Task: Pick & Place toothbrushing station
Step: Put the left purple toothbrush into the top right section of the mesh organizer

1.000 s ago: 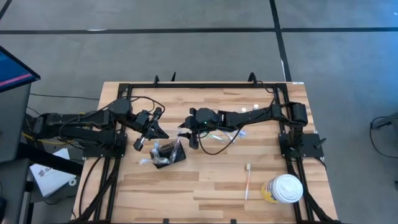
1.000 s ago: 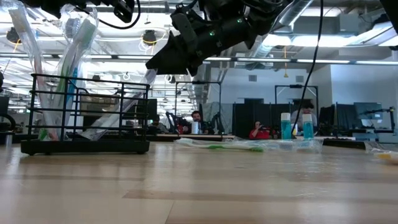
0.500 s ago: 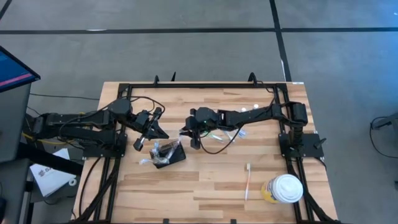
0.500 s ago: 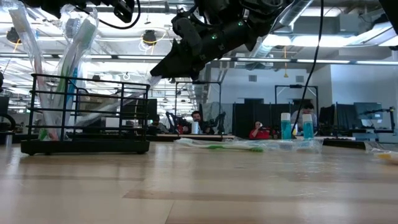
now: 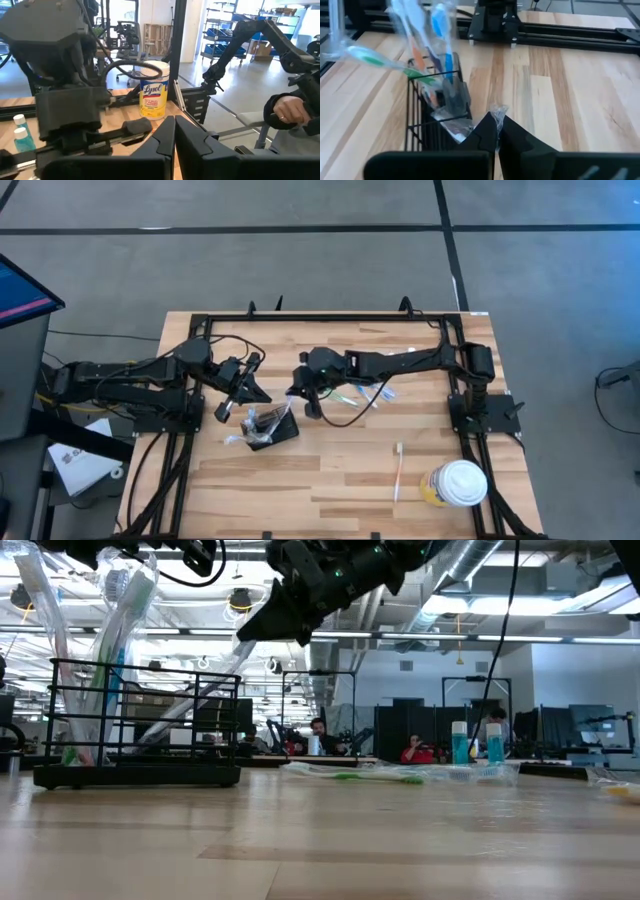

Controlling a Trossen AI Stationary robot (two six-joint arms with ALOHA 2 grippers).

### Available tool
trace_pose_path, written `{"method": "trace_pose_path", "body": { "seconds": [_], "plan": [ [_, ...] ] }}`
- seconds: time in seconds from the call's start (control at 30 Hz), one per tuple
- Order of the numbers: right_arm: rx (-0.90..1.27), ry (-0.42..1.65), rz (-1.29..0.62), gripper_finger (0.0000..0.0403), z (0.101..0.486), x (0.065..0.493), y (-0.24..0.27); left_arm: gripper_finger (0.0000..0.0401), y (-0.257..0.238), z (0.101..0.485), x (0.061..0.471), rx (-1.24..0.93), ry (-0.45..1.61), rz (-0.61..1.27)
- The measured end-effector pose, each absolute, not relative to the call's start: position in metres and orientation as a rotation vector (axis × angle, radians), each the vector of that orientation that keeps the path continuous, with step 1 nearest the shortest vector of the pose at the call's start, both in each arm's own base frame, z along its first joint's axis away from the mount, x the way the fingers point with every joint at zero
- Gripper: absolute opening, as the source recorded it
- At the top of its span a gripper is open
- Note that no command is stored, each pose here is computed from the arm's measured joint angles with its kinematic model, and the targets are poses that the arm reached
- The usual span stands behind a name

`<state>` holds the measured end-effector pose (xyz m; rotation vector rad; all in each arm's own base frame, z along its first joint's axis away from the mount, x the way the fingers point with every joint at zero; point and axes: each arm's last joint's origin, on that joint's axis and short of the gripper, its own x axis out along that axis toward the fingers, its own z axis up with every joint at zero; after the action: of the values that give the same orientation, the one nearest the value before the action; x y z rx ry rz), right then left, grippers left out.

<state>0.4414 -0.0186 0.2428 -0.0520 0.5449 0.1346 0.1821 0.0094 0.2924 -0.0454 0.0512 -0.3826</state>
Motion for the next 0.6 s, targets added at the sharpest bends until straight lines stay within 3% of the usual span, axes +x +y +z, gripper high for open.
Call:
{"method": "trace_pose_path", "body": {
  "seconds": [0.6],
  "plan": [
    [-0.204,0.568,0.130,0.0000,0.297,0.447,-0.010,0.0003,0.009,0.292,0.182,-0.045,0.052,-0.383]
  ]
}}
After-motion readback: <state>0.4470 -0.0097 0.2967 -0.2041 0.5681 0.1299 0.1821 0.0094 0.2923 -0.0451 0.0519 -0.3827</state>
